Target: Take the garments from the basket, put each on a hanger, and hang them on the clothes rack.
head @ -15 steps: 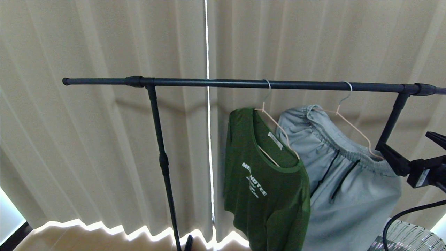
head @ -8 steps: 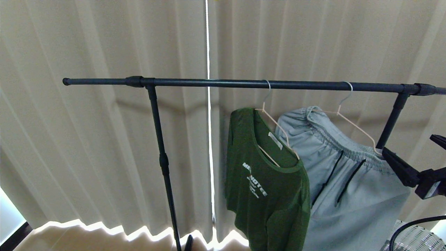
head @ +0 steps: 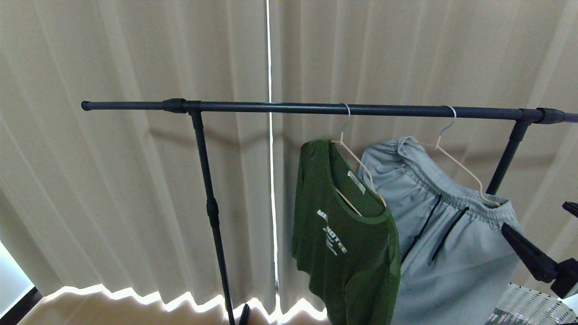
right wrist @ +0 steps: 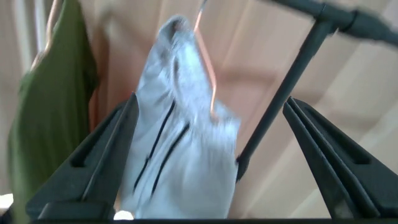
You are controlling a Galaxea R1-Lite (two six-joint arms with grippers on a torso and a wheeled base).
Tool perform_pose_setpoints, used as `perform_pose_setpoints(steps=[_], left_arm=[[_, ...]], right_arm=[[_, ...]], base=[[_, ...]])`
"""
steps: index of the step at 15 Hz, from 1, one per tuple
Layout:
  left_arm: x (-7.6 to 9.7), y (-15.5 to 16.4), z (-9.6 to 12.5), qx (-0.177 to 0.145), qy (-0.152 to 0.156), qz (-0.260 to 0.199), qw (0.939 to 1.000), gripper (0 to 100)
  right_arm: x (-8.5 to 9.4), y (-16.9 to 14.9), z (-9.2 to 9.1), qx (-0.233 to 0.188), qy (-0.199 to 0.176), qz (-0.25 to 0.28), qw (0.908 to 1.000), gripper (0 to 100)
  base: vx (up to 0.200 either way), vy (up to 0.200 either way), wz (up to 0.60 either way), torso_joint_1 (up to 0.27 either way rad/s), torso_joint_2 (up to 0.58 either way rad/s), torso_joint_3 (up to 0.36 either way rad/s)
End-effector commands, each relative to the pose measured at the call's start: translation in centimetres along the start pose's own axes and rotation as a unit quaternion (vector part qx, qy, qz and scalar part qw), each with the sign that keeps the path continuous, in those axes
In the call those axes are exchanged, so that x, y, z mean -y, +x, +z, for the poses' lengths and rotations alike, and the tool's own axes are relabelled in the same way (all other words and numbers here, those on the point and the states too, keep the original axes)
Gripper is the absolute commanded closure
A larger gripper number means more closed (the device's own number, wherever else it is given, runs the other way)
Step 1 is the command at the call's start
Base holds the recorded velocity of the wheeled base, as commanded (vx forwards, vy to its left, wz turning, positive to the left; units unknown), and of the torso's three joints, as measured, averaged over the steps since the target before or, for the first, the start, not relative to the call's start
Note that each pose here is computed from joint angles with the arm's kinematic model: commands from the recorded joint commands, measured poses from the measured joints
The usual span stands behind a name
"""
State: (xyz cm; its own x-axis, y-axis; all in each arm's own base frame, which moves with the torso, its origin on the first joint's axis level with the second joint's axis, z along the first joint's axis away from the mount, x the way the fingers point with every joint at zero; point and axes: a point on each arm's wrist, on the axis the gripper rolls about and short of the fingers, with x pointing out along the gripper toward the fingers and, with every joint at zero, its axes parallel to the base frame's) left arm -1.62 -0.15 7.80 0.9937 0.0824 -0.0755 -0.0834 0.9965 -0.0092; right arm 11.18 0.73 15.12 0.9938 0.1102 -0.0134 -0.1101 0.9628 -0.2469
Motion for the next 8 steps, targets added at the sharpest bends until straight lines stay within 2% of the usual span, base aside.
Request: perform_pose_setpoints(steps=[1,2,5,8], left_arm=[[0.0,0.0,0.0,-0.002,0.0,0.0,1.0,0],[0.0,0.0,0.0,-0.002,0.0,0.0,1.0,0],[0.0,0.0,0.0,-0.002,0.0,0.0,1.0,0],[0.0,0.0,0.0,-0.002,-0.001,0.0,1.0,0]], right_arm=[[-0.5,-1.4,-0.8,-0.007,-0.011,0.021,0.9997,0],[-0.9,-2.4,-1.6,-0.039,-0.02,0.039,0.9983,0],[-1.3,-4.9,-3.1,-0.092,-0.055,0.057,0.9926,0],[-1.3,-5.9,-3.1,-0.124,-0.07,0.066,0.9877,0]], base=[[0.0,0.0,0.0,0.0,0.0,0.0],[0.0,0.0,0.0,0.0,0.0,0.0],[0.0,0.0,0.0,0.0,0.0,0.0],[0.0,0.0,0.0,0.0,0.0,0.0]])
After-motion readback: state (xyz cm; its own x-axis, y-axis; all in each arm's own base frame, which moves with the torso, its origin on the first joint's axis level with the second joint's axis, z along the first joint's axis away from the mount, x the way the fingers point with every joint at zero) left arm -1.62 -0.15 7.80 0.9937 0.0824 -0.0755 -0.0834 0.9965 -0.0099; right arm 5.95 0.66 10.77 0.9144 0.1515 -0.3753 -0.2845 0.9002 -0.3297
